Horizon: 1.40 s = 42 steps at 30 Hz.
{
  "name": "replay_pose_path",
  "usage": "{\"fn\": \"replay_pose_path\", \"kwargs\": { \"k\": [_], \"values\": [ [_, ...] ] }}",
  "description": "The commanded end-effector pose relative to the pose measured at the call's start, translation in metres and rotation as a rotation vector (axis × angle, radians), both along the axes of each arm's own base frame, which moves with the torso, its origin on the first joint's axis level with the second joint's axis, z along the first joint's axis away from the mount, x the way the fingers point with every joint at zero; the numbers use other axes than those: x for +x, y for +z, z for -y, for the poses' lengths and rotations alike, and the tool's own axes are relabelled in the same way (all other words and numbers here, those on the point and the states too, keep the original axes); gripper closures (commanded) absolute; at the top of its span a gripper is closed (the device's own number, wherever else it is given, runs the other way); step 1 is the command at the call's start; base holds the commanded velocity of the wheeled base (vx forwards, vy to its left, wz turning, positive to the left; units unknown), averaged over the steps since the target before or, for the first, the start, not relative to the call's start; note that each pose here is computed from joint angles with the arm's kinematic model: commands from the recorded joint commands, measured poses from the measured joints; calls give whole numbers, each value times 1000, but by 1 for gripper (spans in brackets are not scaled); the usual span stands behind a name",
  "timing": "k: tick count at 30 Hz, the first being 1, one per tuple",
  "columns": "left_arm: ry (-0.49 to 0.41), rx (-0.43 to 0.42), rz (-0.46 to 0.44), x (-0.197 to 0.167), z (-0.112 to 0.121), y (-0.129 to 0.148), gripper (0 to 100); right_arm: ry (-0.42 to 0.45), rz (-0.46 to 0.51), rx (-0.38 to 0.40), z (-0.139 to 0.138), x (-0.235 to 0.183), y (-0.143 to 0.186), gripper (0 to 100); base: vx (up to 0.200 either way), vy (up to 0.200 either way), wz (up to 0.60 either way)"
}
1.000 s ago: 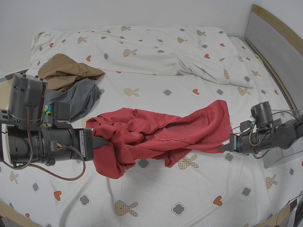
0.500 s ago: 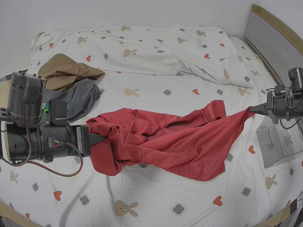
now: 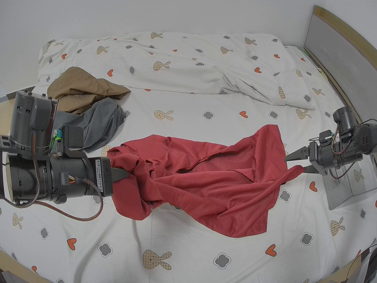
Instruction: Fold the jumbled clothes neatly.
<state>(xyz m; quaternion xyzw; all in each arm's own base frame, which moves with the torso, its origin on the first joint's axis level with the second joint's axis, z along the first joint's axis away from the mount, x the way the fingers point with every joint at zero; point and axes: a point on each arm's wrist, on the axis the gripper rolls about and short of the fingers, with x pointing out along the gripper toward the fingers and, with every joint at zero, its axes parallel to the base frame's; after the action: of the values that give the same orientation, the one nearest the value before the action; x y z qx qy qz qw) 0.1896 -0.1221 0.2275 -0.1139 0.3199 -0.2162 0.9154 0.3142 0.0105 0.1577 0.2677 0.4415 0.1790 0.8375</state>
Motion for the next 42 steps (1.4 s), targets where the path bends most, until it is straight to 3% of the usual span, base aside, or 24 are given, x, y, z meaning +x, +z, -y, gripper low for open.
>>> {"fn": "replay_pose_path", "kwargs": {
  "k": [1, 5, 10, 18, 22, 25, 32, 37, 41, 42],
  "values": [
    [-1, 2, -2, 0, 0, -1, 100, 18, -69, -16, 2, 1, -28, 0, 0, 0, 0],
    [-1, 5, -6, 0, 0, -2, 100, 56, -60, -64, 12, -11, -50, 0, 0, 0, 0],
    [-1, 6, -5, 0, 0, -2, 100, 71, 104, -99, 25, -28, -77, 0, 0, 0, 0],
    [-3, 7, -6, 0, 1, -2, 100, 76, 187, -129, 28, -42, -107, 0, 0, 0, 0],
    [-3, 7, -8, 0, 0, -3, 100, 132, 131, -83, 18, -54, -112, 0, 0, 0, 0],
    [-4, 6, -7, 0, 1, -3, 100, 266, 68, -35, -16, -75, -112, 0, 0, 0, 0],
    [-3, 7, -8, 0, 1, -3, 100, 306, -12, 18, -46, -73, -117, 0, 0, 0, 0],
    [-3, 7, -6, 0, 1, -3, 100, 314, -55, -9, -53, -65, -131, 0, 0, 0, 0],
    [-1, 7, -6, 1, 0, -3, 100, 243, -106, -147, -55, -60, -151, 0, 0, 0, 0],
    [-1, 7, -8, 1, 1, -3, 100, 241, -109, -151, -55, -59, -152, 0, 0, 0, 0]
  ]
}}
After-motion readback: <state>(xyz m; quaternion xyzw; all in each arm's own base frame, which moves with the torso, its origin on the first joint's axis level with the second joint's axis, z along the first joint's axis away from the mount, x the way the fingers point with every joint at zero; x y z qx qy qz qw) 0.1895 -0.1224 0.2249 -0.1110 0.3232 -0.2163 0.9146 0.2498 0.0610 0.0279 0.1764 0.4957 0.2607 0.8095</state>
